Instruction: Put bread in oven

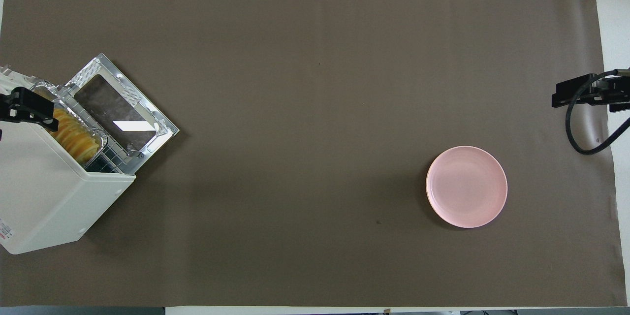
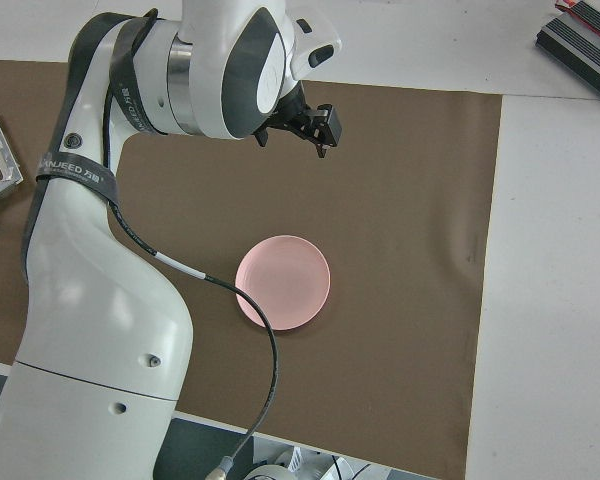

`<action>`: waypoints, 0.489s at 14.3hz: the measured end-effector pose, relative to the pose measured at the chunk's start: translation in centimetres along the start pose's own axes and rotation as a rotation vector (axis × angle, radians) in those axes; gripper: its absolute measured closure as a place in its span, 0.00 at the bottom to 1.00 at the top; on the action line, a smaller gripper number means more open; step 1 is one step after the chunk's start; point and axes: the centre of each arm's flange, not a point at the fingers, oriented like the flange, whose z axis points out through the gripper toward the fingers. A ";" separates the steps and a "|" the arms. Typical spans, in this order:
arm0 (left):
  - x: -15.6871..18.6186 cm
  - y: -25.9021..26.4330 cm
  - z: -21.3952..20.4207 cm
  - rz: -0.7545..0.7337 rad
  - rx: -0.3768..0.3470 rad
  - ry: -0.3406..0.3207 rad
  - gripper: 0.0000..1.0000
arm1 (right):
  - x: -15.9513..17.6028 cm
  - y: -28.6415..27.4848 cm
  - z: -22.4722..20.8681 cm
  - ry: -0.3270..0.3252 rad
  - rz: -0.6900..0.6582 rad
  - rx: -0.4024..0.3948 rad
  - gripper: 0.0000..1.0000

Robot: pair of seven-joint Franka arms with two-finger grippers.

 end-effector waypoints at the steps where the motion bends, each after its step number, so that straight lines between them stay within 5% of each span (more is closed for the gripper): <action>1: -0.8 -0.2 -0.3 0.007 -0.012 0.002 0.00 | 0.0 0.0 0.0 0.000 0.000 0.000 0.00; 7: -1.7 0.6 -1.5 0.044 -0.032 0.064 0.00 | 0.0 0.0 0.0 0.000 -0.001 0.000 0.00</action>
